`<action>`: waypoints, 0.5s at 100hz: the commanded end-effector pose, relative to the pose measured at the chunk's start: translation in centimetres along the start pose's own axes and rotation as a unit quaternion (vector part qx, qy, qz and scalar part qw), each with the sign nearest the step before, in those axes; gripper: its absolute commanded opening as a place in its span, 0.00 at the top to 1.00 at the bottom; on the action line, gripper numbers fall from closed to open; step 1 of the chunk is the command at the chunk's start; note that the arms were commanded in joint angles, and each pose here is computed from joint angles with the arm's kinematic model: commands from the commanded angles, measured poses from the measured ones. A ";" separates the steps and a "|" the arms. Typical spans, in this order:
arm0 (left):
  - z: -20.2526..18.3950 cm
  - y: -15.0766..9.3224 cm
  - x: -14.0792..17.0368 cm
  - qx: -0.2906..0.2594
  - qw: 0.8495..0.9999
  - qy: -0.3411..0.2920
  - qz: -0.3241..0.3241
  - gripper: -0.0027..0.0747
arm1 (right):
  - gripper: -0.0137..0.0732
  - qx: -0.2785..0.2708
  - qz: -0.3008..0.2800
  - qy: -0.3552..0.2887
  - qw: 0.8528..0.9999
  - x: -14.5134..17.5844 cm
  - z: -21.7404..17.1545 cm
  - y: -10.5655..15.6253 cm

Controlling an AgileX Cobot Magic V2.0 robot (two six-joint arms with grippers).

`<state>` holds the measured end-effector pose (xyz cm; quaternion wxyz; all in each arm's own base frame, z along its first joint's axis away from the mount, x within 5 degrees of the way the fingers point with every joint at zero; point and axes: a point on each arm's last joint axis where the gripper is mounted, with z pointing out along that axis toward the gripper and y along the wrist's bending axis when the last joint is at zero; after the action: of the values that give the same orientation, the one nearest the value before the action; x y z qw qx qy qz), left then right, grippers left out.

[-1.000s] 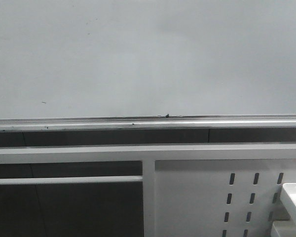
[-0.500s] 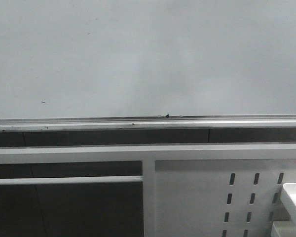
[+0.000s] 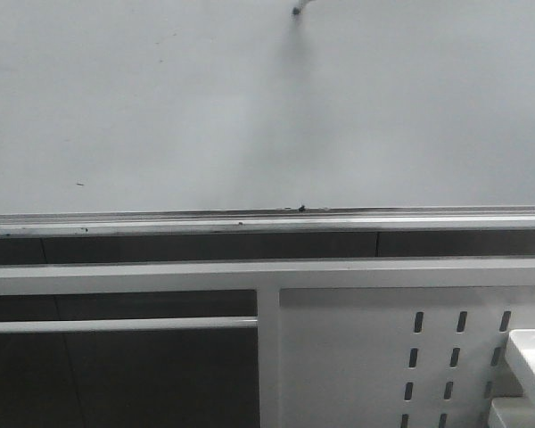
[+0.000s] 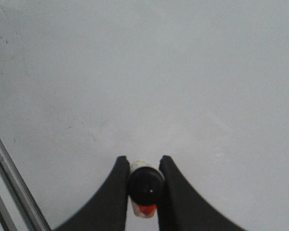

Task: Write number 1 on whiteboard

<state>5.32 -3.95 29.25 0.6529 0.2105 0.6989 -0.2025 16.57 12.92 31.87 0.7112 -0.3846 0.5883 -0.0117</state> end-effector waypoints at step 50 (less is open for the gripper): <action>-0.2 0.3 -1.5 -0.015 0.999 -0.048 -0.013 0.99 | 0.92 0.103 -0.004 -0.036 0.994 -1.1 0.2 -2.2</action>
<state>5.32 -3.95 29.26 0.6531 0.2104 0.6987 -0.2025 16.66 13.02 31.92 0.7189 -0.3838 0.5791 -0.0231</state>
